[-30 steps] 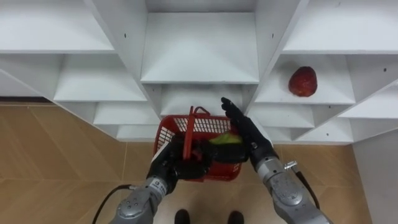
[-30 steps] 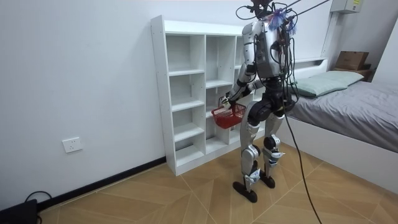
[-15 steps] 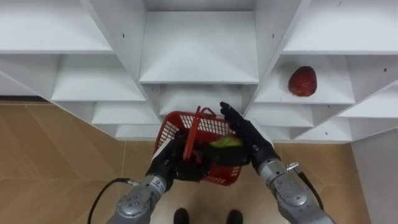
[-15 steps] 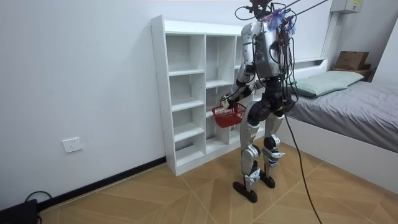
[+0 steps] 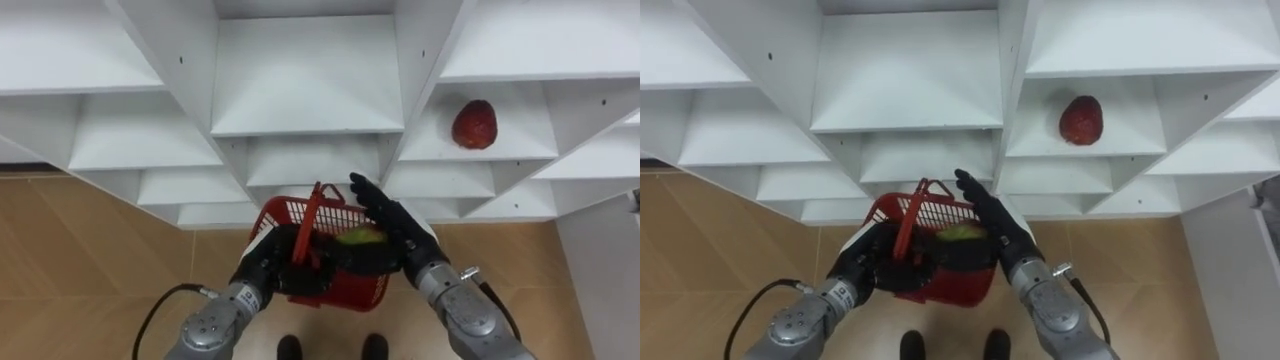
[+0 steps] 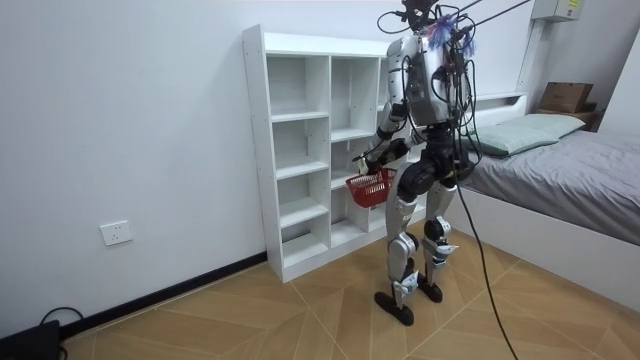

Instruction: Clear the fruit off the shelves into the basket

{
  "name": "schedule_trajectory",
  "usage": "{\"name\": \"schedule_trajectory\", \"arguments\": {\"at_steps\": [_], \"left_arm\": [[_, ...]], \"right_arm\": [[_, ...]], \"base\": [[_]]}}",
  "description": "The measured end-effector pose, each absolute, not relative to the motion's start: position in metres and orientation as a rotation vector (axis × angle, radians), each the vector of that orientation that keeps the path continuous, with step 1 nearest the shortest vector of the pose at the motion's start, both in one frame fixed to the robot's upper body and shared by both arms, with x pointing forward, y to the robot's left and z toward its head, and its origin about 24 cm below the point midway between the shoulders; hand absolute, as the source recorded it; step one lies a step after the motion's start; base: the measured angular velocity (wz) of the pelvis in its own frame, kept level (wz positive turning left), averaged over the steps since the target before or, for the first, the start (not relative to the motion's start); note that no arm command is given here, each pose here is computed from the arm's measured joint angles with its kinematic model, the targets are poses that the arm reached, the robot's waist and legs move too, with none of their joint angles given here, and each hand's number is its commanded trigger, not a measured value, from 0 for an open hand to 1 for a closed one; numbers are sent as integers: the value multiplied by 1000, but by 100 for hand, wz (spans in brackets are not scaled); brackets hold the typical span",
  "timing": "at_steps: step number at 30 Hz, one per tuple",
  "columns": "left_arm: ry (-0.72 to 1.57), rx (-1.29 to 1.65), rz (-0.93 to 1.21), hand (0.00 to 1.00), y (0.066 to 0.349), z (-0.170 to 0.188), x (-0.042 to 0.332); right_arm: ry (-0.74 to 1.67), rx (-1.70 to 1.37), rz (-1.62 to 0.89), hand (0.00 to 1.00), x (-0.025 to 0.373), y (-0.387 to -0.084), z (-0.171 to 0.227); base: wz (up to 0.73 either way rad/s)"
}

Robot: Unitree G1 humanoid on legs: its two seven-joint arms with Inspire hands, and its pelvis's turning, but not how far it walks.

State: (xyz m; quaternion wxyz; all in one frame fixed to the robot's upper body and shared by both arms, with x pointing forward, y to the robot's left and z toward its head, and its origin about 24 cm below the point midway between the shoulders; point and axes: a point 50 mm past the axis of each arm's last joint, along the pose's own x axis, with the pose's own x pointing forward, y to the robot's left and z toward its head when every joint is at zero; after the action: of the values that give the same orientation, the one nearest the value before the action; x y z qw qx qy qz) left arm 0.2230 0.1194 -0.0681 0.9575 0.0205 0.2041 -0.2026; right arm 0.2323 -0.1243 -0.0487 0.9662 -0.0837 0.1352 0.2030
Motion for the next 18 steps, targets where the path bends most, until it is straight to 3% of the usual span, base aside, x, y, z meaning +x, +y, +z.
{"name": "schedule_trajectory", "arguments": {"at_steps": [18], "left_arm": [[369, 31, -392, 100, 122, -59, 228]], "right_arm": [[367, 123, 452, 0, 223, -130, -56]], "base": [[-3]]}}
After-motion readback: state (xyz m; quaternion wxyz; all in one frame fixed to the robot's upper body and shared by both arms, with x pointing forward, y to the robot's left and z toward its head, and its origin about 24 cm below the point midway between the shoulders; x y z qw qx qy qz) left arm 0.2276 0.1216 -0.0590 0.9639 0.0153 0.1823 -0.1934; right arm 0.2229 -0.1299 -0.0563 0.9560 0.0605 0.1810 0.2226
